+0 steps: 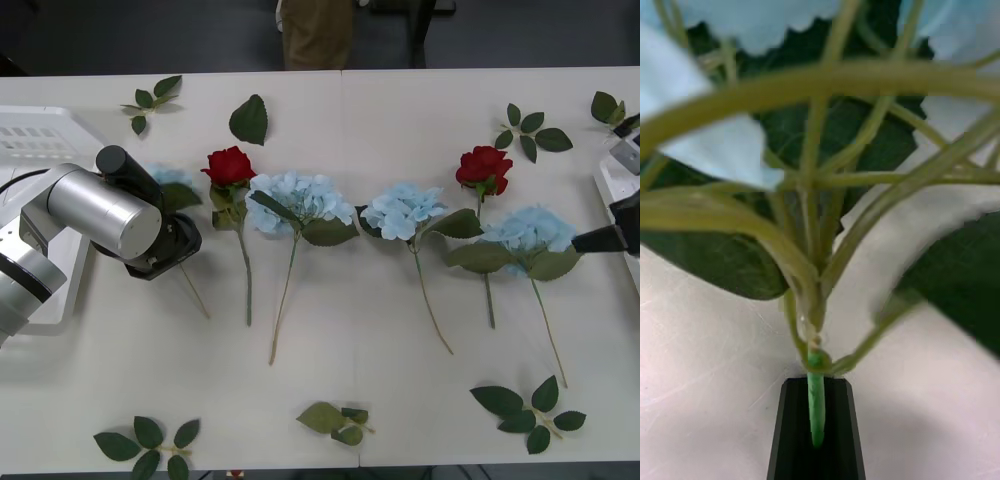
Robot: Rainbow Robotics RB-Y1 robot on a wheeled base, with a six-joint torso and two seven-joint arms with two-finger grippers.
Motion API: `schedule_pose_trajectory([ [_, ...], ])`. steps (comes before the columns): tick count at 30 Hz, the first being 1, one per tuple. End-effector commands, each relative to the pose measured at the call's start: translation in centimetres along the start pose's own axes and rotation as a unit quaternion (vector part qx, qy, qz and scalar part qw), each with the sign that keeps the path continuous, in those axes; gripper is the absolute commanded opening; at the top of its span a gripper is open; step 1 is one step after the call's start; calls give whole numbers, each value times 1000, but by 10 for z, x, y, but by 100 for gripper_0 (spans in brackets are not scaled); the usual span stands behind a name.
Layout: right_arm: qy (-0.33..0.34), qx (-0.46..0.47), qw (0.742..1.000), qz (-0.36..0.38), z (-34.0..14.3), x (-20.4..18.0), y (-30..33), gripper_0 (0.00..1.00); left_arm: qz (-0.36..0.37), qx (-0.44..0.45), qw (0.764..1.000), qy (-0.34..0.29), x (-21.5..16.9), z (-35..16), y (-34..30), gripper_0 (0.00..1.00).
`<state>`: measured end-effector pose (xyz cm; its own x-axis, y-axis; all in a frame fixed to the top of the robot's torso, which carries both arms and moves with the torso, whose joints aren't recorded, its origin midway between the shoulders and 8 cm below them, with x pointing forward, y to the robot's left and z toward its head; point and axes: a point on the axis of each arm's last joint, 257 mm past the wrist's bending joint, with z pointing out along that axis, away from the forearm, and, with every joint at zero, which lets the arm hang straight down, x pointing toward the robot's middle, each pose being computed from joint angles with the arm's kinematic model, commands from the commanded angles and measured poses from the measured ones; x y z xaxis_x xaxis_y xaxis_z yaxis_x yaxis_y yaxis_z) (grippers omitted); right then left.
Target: Place the red flowers into the right box and the blue flowers into the left box. If a person shows an open palm, hand one flower to the person first, then continue sorting.
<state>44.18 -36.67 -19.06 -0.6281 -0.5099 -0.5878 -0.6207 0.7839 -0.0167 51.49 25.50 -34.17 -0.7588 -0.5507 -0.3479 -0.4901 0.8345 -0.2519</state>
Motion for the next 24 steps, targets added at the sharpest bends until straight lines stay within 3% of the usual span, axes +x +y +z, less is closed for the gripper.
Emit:
schedule_pose_trajectory([
  [1, 13, 22, 999, -31, -7, 40, -4, 100, 15, 16, 1000, -15, -10, -8, -24, 0],
  [9, -1, 17, 999, -28, 29, 67, 23, 100, 18, 18, 1000, -14, -7, -8, -27, 0],
  [16, -30, -2, 999, -16, 73, 60, 53, 100, 21, 13, 1000, -16, -10, -12, -26, 0],
  [24, -32, -14, 999, 2, 115, 60, 64, 100, 24, -16, 1000, -8, -27, -78, -12, 0],
])
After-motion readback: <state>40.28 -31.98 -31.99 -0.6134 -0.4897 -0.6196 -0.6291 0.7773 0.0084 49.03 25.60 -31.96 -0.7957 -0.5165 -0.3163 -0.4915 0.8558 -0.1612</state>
